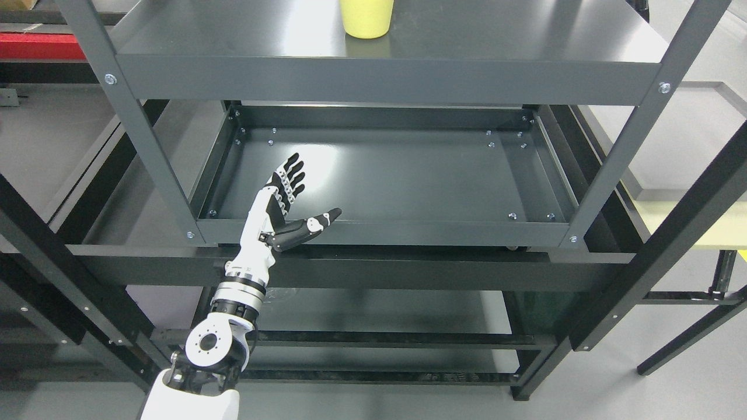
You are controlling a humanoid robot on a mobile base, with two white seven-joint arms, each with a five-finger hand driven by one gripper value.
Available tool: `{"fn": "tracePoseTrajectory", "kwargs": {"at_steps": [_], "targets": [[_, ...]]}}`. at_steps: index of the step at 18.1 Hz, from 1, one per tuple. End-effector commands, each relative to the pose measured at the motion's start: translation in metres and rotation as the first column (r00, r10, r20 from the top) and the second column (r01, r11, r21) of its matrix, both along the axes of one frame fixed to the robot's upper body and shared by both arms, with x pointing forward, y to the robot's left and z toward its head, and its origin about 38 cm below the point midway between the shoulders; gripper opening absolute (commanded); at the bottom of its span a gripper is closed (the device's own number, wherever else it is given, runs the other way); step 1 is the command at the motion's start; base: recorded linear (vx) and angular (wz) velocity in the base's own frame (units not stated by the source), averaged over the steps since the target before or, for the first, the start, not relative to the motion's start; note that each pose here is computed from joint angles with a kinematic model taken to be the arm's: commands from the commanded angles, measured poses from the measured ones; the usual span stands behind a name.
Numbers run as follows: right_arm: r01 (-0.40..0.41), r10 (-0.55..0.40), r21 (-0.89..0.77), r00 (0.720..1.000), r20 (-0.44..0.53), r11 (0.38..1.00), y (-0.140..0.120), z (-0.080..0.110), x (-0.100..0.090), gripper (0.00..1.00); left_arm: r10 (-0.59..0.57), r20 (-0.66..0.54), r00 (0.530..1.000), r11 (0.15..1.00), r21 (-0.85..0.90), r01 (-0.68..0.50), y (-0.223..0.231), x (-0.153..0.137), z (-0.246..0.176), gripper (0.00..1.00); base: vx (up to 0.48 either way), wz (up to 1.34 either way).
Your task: Place yellow IKEA cup on middle right shelf
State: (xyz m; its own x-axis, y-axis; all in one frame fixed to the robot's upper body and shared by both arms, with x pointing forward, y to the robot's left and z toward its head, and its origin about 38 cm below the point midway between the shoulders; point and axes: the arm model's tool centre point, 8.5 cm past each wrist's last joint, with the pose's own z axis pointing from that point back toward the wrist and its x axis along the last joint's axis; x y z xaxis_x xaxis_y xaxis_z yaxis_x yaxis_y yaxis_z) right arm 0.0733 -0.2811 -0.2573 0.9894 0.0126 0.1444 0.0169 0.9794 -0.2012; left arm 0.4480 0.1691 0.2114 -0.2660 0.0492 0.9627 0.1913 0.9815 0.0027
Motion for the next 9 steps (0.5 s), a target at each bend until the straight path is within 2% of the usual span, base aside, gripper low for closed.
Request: {"fn": "tracePoseTrajectory", "kwargs": {"at_steps": [1,9], "targets": [[0.008,-0.008,-0.012,1.0,-0.013,1.0,-0.0098,0.0001,-0.009,0.99,0.036,0.062,0.997,0.999,-0.01,-0.035,0.018,-0.0141,0.0162,0.99,0.0,0.0],[0.008,-0.008,-0.012,1.0,-0.013,1.0,-0.0098,0.0001,-0.009,0.99,0.056,0.041,0.998,0.998,-0.015,-0.055,0.0261,-0.0174,0.0067,0.99,0.0,0.0]]}}
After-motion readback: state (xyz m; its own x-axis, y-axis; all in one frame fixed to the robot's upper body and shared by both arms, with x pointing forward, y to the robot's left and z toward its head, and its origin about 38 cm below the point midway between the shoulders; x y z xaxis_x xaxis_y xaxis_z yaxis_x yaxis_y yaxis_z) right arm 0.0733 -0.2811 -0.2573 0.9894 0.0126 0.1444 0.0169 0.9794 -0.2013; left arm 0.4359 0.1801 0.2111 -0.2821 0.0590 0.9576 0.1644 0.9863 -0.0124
